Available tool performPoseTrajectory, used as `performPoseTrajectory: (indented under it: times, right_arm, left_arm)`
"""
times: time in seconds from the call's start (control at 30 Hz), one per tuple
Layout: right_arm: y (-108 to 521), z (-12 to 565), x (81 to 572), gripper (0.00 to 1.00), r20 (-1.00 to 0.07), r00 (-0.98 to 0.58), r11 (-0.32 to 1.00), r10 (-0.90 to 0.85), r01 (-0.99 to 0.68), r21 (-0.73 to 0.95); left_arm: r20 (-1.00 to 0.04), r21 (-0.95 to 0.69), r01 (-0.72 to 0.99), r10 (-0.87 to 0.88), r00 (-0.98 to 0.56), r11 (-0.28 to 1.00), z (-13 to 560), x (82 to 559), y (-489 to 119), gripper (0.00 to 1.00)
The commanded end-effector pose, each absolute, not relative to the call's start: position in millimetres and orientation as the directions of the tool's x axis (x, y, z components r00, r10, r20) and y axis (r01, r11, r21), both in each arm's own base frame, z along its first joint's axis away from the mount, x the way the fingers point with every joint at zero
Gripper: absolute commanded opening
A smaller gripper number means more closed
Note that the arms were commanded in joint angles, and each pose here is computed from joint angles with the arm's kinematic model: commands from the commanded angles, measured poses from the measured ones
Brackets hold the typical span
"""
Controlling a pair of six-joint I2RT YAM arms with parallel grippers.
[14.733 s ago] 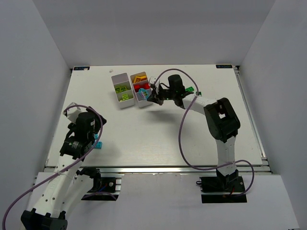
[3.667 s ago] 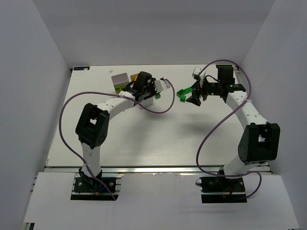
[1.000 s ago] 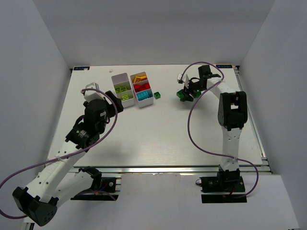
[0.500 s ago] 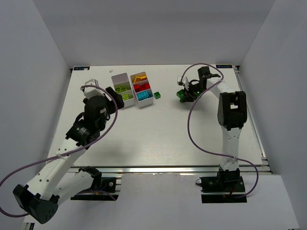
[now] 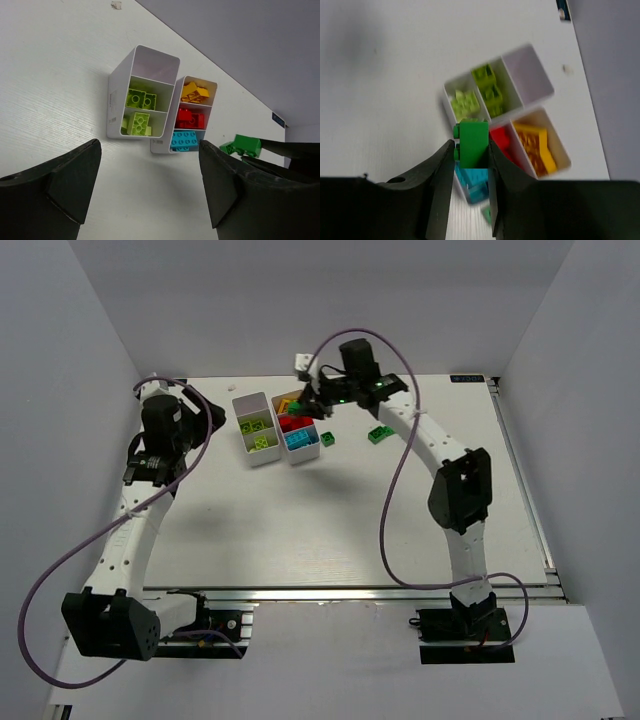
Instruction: Sort the legos into containers by color
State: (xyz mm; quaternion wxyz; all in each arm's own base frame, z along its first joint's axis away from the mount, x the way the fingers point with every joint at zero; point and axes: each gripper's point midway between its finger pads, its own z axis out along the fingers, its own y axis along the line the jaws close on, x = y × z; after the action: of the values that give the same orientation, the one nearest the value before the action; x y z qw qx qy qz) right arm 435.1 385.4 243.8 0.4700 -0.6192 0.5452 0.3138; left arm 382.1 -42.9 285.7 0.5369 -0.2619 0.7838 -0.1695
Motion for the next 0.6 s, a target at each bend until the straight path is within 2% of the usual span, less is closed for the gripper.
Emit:
performPoseTrajectory:
  times: [0.0, 0.23, 0.4, 0.57]
  right_arm:
    - [431, 288, 456, 0.0, -0.945, 0.213, 0.162, -0.248, -0.953, -0.257]
    - [509, 289, 464, 0.0, -0.934, 0.338, 0.266, -0.115, -0.896, -0.357]
    - [529, 276, 487, 0.0, -0.924, 0.37, 0.402, -0.093, -0.835, -0.375]
    - [531, 266, 502, 0.0, -0.91, 0.401, 0.46, -0.107, -0.791, -0.403]
  left_arm:
    - [-0.73, -0.605, -0.114, -0.607, -0.314, 0.788, 312, 380, -53, 0.88]
    - [-0.683, -0.648, -0.124, -0.645, -0.343, 0.751, 303, 367, -51, 0.88]
    - [-0.664, -0.635, -0.183, -0.651, -0.368, 0.751, 285, 355, -35, 0.88]
    - [-0.659, -0.626, -0.188, -0.642, -0.391, 0.757, 277, 349, -32, 0.88]
